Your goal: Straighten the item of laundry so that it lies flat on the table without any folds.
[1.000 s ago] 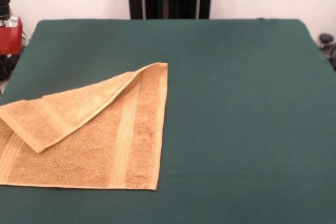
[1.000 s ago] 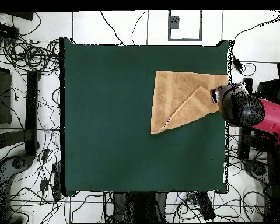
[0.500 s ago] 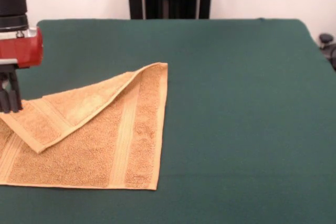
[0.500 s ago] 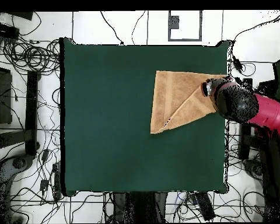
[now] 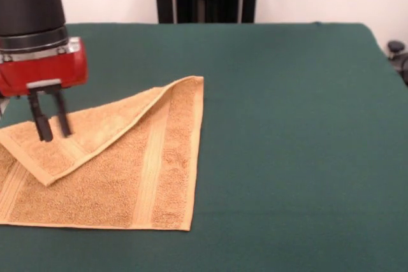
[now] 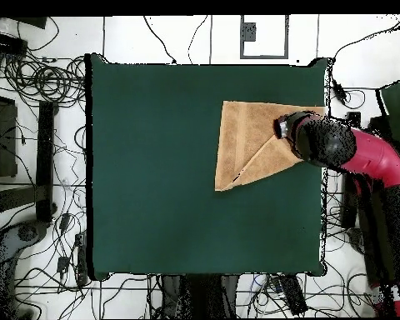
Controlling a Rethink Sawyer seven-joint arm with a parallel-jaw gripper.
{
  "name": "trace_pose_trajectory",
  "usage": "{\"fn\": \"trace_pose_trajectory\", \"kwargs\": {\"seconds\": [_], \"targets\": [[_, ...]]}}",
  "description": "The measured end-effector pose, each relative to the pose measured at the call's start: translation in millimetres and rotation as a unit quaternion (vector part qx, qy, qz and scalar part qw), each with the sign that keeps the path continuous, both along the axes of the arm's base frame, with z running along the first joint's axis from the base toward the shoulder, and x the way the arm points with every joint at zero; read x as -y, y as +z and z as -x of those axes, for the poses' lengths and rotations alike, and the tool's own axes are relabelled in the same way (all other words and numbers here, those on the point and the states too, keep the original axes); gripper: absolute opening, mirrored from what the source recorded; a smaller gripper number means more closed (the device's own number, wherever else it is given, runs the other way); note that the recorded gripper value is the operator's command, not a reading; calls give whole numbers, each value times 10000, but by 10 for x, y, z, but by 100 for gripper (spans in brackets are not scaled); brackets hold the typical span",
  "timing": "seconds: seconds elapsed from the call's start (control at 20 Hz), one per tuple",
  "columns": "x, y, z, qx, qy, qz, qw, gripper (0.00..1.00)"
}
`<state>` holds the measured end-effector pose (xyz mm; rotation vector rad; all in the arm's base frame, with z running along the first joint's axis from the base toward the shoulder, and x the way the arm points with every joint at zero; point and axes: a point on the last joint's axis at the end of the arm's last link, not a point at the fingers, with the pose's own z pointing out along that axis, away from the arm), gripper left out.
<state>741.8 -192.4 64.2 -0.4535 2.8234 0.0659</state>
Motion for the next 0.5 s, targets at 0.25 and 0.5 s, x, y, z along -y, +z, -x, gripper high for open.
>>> {"fn": "trace_pose_trajectory", "kwargs": {"seconds": [0.25, 0.5], "targets": [[-111, -1, 12, -165, 107, -7, 9998, 100], [-173, 6, 6, -208, 250, 130, 9994, 100]]}}
